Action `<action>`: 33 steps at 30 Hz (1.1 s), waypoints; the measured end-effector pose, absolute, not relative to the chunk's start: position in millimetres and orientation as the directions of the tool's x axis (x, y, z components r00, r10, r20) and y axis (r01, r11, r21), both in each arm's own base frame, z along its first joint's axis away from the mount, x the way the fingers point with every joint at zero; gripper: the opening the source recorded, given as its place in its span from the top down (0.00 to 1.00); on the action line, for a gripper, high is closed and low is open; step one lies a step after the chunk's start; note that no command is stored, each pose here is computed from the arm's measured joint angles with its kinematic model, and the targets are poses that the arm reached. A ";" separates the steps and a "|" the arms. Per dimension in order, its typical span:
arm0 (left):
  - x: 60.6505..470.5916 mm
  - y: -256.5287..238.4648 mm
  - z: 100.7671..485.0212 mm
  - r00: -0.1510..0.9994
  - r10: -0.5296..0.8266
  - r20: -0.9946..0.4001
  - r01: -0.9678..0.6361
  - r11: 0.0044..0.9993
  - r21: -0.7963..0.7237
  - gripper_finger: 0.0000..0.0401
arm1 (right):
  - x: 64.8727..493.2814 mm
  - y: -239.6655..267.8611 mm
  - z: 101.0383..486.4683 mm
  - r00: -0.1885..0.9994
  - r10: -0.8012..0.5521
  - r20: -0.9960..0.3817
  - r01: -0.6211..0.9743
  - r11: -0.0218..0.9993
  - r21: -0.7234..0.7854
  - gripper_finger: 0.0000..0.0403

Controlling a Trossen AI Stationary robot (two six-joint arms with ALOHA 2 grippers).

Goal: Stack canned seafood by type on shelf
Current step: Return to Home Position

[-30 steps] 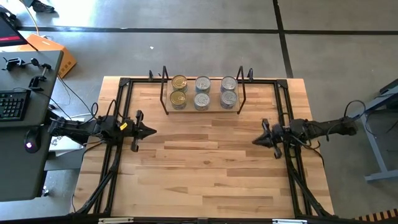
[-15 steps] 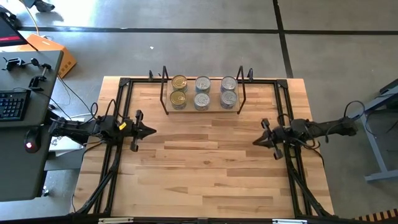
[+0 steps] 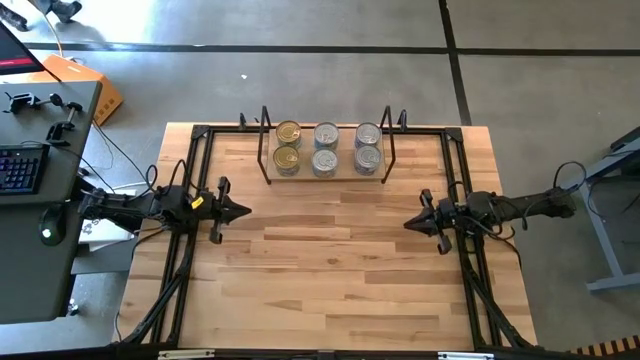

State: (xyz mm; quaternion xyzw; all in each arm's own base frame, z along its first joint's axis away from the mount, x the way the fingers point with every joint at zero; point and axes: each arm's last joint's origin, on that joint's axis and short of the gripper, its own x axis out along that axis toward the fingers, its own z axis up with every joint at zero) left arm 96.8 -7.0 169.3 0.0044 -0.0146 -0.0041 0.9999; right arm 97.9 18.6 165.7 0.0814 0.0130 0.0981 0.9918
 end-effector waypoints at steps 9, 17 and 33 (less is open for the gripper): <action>96.5 -10.3 169.3 0.999 -0.042 0.029 0.042 0.999 0.009 1.00 | 97.8 19.0 165.3 0.977 0.212 -0.013 -0.207 0.966 0.157 0.97; 96.4 -11.5 169.4 0.998 -0.055 0.029 0.055 0.998 0.009 1.00 | 97.7 19.0 165.4 0.977 0.214 -0.012 -0.211 0.970 0.118 0.97; 96.4 -11.5 169.4 0.998 -0.055 0.029 0.055 0.998 0.009 1.00 | 98.0 17.7 165.3 0.986 0.166 -0.014 -0.163 0.978 0.129 0.97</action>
